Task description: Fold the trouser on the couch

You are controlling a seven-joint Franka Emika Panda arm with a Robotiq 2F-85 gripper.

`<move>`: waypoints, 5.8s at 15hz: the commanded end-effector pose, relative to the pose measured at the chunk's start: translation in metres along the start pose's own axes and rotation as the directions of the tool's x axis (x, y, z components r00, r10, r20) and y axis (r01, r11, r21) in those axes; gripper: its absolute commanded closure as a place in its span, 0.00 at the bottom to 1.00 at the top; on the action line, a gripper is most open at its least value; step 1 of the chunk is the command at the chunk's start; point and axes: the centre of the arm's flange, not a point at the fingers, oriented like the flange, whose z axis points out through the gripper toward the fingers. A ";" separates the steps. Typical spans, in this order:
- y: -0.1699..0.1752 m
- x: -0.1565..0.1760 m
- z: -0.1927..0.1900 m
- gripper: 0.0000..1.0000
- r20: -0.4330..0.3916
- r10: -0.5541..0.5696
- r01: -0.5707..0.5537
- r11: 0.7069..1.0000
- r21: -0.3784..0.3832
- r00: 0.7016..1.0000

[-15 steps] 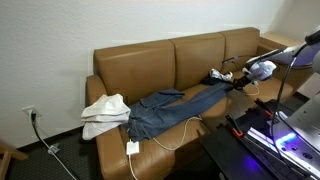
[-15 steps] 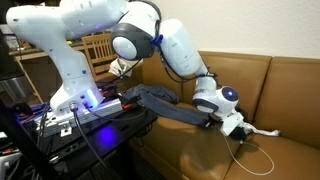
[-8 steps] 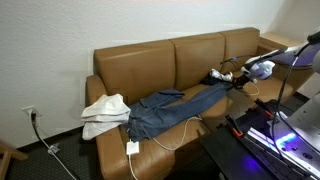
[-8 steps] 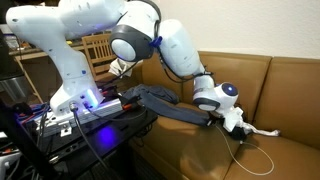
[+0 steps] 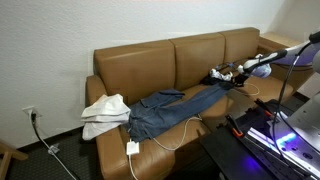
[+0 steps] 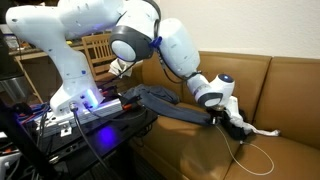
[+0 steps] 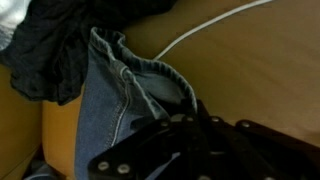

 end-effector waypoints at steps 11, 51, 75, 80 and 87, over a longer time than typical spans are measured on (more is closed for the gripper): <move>0.011 -0.006 -0.005 0.99 0.104 -0.429 0.412 0.899 0.149 0.897; 0.305 0.366 0.028 0.99 -0.144 -0.989 0.973 0.008 0.230 0.042; 0.240 0.510 0.001 0.99 0.029 -0.529 0.523 -0.825 0.214 -0.848; 0.282 0.518 -0.011 0.95 0.107 -0.431 0.444 -0.856 0.265 -0.896; 0.275 0.530 -0.010 0.99 0.110 -0.371 0.387 -0.891 0.237 -0.922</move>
